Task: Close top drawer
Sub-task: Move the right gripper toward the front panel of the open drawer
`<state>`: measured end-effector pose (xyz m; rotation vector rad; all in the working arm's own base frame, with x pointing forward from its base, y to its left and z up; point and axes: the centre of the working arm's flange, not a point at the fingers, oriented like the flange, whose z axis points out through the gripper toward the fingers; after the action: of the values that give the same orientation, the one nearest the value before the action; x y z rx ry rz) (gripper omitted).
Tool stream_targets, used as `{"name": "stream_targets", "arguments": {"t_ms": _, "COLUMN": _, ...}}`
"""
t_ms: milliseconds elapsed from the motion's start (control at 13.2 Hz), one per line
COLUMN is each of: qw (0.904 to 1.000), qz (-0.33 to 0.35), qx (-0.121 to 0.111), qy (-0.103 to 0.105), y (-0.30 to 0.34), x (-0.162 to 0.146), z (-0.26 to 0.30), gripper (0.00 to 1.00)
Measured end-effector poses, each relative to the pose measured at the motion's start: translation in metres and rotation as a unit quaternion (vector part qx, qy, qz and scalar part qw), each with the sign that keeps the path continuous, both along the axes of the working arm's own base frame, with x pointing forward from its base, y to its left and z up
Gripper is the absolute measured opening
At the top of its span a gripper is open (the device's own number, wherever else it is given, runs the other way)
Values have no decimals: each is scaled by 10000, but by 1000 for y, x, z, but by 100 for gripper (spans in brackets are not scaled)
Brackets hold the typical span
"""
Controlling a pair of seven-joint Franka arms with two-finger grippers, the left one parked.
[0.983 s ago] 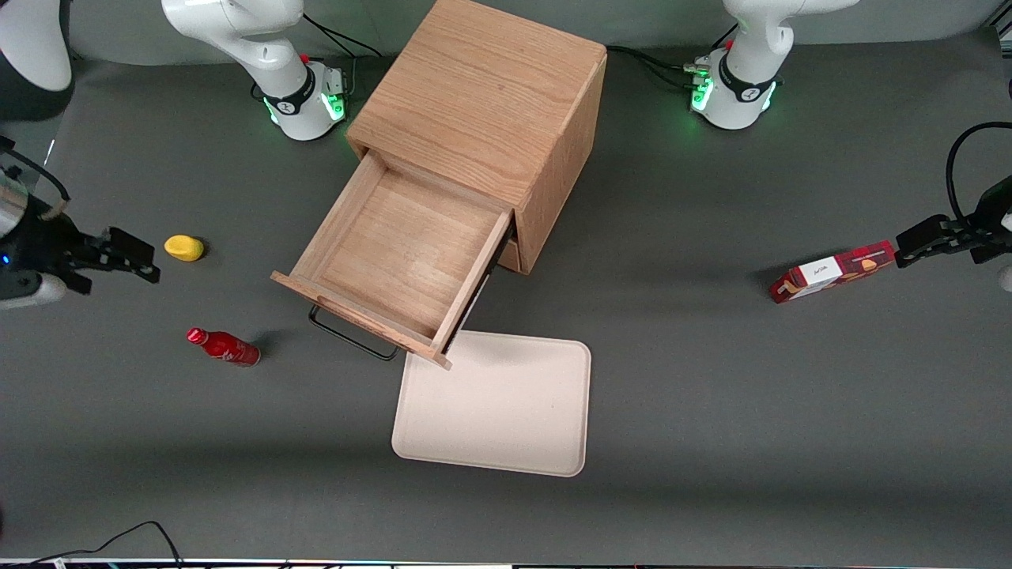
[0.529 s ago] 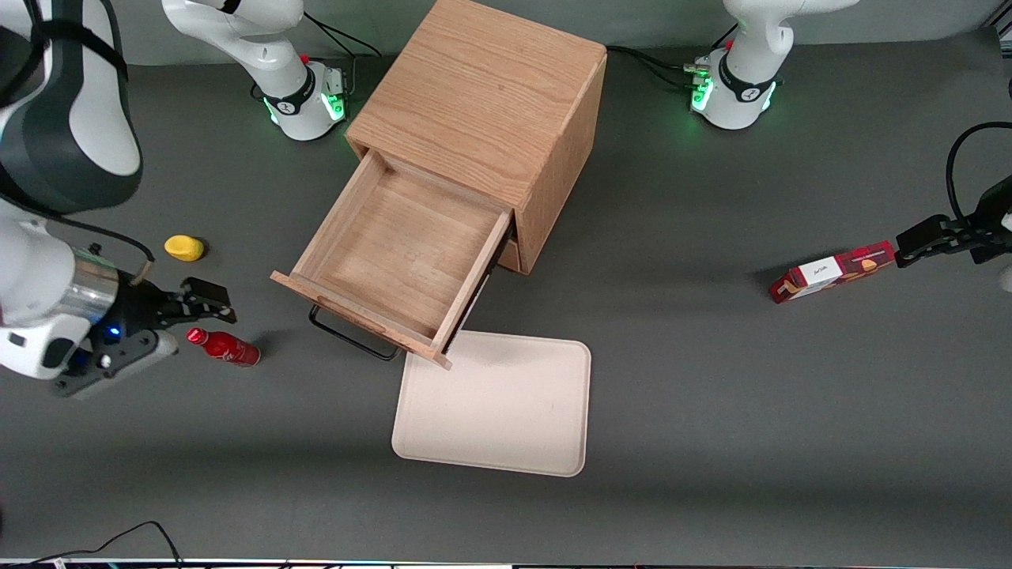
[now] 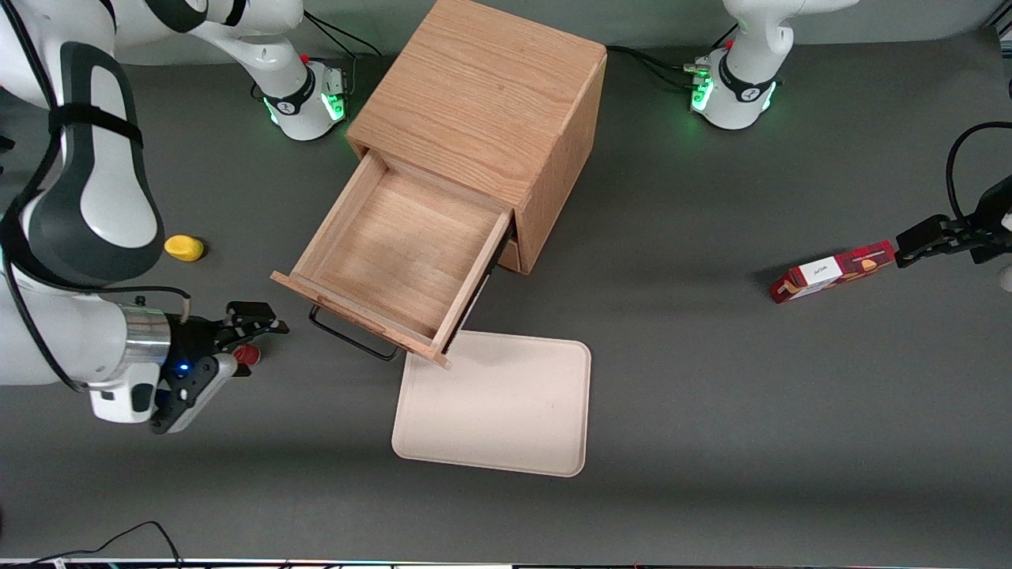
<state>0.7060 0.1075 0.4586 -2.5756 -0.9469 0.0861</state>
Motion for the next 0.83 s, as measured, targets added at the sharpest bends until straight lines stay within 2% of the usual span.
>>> {"name": "stream_targets", "arguments": {"t_ms": 302, "qw": 9993, "qz": 235, "qx": 264, "qy": 131, "y": 6, "x": 7, "z": -24, "gripper": 100}}
{"name": "stream_targets", "arguments": {"t_ms": 831, "qw": 9979, "qz": 414, "qx": 430, "qy": 256, "y": 29, "x": 5, "z": -39, "gripper": 100}}
